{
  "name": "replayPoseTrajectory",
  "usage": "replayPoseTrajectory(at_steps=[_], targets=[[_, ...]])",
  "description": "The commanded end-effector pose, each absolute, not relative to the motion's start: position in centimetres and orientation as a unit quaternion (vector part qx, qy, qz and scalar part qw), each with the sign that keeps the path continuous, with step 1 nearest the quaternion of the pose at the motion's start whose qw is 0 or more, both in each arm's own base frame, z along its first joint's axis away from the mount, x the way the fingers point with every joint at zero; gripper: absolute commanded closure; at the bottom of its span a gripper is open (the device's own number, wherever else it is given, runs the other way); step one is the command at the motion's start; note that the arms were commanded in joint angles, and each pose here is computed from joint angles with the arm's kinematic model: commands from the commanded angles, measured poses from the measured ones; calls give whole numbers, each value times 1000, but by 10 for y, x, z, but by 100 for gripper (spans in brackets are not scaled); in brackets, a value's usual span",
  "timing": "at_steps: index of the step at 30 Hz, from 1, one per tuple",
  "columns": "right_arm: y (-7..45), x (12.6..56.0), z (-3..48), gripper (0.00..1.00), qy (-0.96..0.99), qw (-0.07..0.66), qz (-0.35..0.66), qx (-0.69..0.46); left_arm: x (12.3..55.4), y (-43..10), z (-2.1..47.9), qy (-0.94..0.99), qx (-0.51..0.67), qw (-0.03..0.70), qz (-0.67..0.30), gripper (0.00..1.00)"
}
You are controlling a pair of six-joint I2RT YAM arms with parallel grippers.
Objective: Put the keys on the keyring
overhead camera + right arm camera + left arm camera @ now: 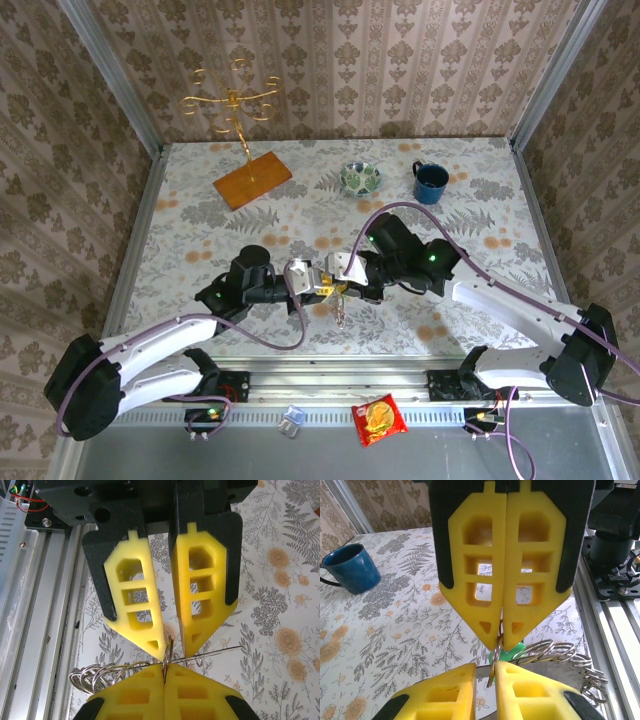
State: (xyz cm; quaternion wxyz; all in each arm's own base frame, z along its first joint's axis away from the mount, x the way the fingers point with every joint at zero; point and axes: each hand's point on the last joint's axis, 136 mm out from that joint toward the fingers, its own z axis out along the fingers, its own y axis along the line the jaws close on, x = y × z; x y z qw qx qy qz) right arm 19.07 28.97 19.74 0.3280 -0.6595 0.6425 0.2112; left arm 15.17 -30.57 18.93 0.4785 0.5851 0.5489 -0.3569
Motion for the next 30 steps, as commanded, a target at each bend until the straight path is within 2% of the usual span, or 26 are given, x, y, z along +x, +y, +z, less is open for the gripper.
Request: replayPoseTrajectory(at_steps=[1, 4, 6, 8, 10, 15, 20, 22, 24, 26, 28, 29, 30], targets=[[301, 184, 217, 100, 617, 341, 233, -670, 154, -312, 205, 527, 592, 495, -355, 86], [299, 187, 218, 100, 628, 350, 236, -654, 154, -311, 206, 524, 591, 501, -354, 99], [296, 195, 225, 84, 640, 375, 257, -620, 153, -311, 209, 521, 587, 506, -359, 100], [291, 200, 232, 75, 646, 396, 288, -586, 151, -310, 211, 515, 580, 513, -368, 100], [288, 200, 233, 71, 645, 405, 314, -566, 152, -310, 214, 512, 569, 521, -376, 100], [290, 194, 224, 69, 638, 408, 341, -556, 147, -313, 219, 494, 559, 529, -404, 100], [290, 193, 213, 69, 645, 395, 346, -554, 146, -314, 222, 487, 547, 538, -417, 100], [291, 193, 211, 72, 645, 394, 348, -555, 146, -314, 223, 483, 547, 540, -420, 100], [291, 194, 211, 81, 644, 395, 348, -555, 145, -314, 223, 481, 546, 538, -424, 100], [292, 194, 214, 98, 640, 398, 348, -557, 143, -314, 223, 481, 547, 537, -427, 100], [291, 193, 216, 100, 638, 399, 345, -561, 144, -313, 222, 484, 545, 538, -423, 100], [291, 193, 217, 100, 637, 399, 340, -565, 148, -312, 222, 490, 541, 542, -416, 95], [290, 192, 217, 100, 637, 396, 337, -569, 151, -311, 220, 496, 538, 546, -408, 82]])
